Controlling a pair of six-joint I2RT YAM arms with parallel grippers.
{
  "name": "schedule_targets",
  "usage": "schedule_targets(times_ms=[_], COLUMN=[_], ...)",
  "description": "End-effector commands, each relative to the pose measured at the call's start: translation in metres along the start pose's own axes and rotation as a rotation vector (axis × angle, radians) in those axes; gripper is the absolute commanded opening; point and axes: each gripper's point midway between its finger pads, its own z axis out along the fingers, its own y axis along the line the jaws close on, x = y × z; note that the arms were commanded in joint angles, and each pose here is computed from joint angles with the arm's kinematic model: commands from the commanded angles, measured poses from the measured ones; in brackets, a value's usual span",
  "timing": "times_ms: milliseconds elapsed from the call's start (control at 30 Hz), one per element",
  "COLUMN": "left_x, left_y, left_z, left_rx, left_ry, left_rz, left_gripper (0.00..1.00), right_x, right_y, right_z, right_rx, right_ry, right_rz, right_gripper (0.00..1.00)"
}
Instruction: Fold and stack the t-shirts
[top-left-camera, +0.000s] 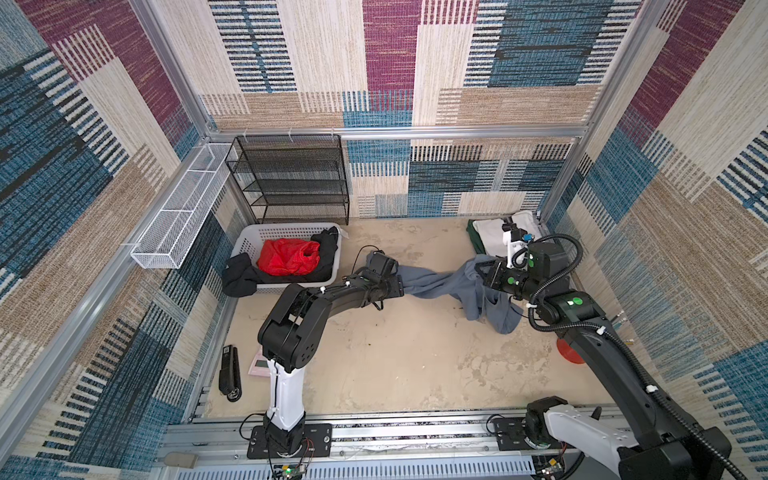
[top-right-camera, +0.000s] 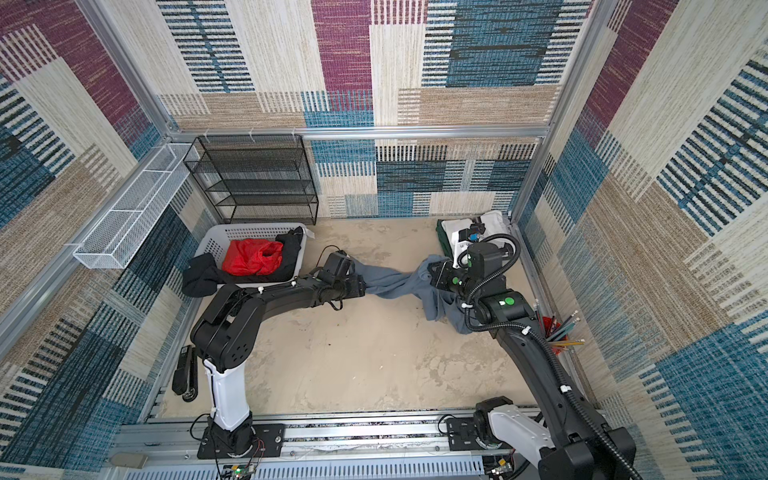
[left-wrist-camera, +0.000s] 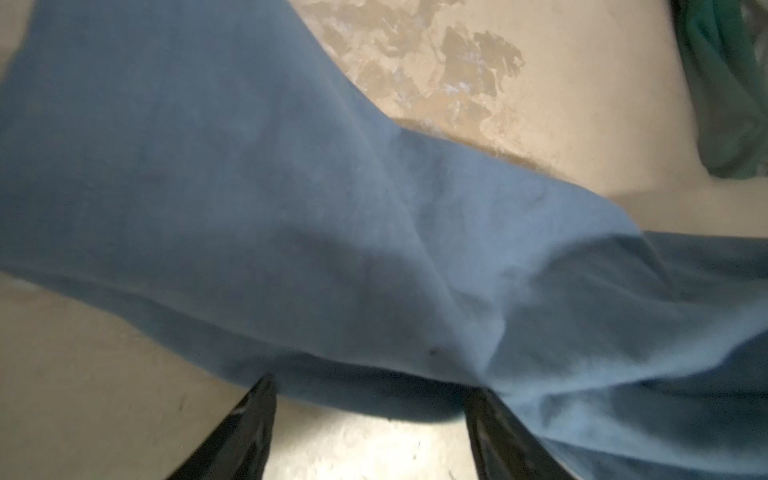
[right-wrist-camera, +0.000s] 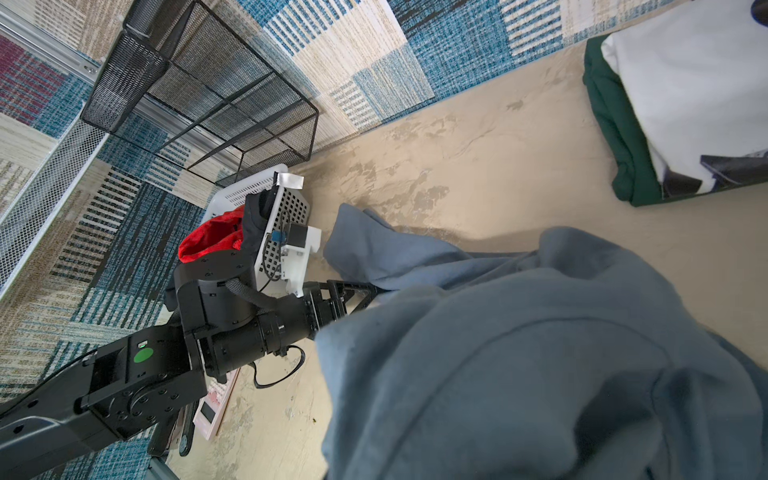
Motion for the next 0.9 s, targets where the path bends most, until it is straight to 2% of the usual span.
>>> schedule_targets(times_ms=[0,167,233,267,333,433,533,633,867], left_x=[-0.005,-0.001,0.003,0.004,0.007,0.009,0.005,-0.011,-0.045], left_y=[0.002,0.006,0.006,0.009,0.012,0.015,0.016,0.012,0.006], left_z=[0.003,0.014,0.021,0.023,0.028,0.032,0.027,0.008,-0.087], left_rx=[-0.016,-0.037,-0.044,-0.060,-0.071,-0.087,-0.107,-0.095,-0.069], left_ry=[0.007,0.031,0.061,0.068,0.084,0.096,0.098,0.056,-0.068], left_rz=[-0.037,-0.035,-0.014,-0.004,0.004,0.018,0.029,0.044,0.103], left_gripper=[0.73,0.71,0.61,0.54,0.29,0.03,0.00,0.00,0.00], right_x=[-0.010,-0.008,-0.007,-0.008,-0.008,-0.009,-0.010,-0.009,-0.019], right_y=[0.009,0.010,0.011,0.011,0.010,0.010,0.008,-0.002,-0.024], right_z=[-0.002,-0.001,0.000,0.000,0.000,-0.002,-0.002,0.002,-0.006], right_rx=[-0.039,-0.053,-0.063,-0.064,-0.057,-0.058,-0.047,0.001,0.144], right_ry=[-0.042,-0.040,-0.037,-0.039,-0.039,-0.044,-0.050,-0.047,-0.104], right_rz=[-0.018,-0.011,-0.010,-0.012,-0.013,-0.020,-0.027,-0.025,-0.060], right_gripper=[0.00,0.00,0.00,0.00,0.00,0.00,0.00,0.00,0.00])
